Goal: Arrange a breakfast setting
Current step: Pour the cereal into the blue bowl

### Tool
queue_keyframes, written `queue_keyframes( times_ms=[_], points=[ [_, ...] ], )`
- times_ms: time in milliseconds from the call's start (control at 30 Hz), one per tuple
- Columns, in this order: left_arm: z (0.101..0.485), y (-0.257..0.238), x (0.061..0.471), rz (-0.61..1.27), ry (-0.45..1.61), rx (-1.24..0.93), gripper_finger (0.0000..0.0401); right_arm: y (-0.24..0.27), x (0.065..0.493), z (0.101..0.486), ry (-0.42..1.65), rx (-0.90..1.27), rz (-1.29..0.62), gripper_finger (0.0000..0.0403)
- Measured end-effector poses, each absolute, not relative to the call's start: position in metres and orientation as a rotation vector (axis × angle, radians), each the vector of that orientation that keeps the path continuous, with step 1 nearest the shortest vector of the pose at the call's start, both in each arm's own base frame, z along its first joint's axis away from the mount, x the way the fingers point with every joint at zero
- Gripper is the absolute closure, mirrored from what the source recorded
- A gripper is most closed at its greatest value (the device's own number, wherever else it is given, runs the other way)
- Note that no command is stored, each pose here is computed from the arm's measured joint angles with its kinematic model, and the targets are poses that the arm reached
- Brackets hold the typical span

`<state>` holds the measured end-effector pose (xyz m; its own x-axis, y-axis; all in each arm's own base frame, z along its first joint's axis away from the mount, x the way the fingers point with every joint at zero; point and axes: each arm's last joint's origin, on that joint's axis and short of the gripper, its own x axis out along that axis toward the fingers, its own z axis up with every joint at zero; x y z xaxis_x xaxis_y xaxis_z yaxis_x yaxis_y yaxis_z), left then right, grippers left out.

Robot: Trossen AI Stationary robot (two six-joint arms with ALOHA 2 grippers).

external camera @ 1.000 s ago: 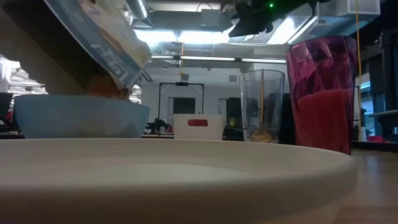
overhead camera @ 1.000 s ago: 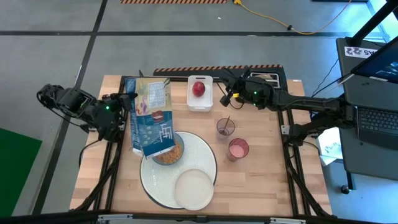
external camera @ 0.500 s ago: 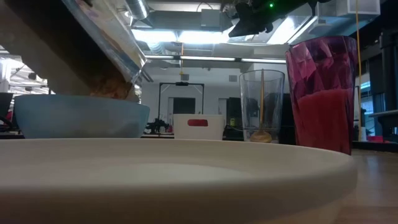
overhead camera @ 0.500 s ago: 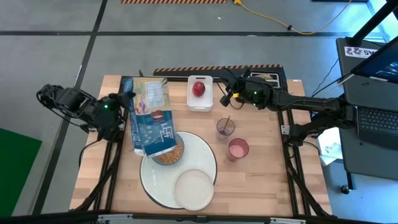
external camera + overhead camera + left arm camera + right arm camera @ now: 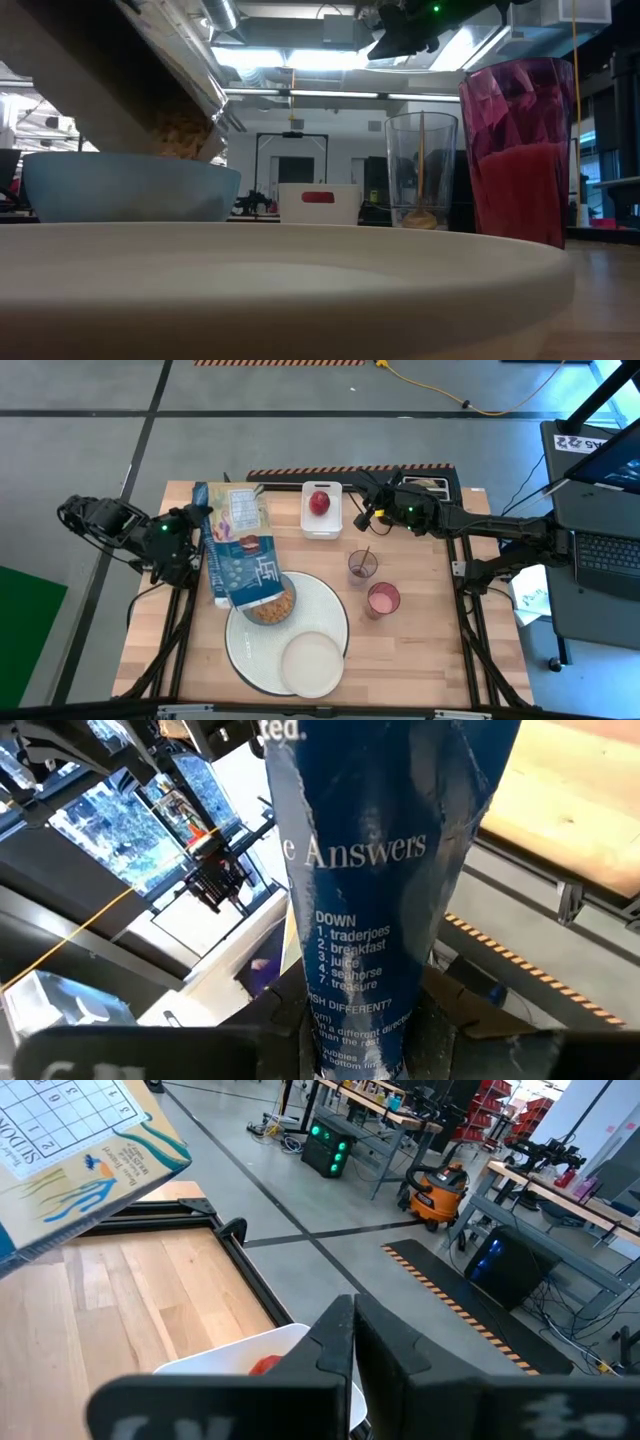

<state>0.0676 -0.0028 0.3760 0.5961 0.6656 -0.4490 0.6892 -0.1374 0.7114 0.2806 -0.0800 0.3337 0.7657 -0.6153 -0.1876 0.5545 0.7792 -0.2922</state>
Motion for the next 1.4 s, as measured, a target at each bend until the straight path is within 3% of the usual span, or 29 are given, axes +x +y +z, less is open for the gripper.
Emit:
queue_keyframes(
  times_ms=[1000,1400],
  points=[
    [0.373,0.01,0.034,0.038,1.002,1.519,0.0307,-0.08,0.28,0.333,0.288,-0.226,-0.641,0.0388],
    [0.371,0.012,0.024,0.025,0.915,1.263,0.0307,-0.08,0.279,0.329,0.335,-0.23,-0.635,0.0388]
  ],
)
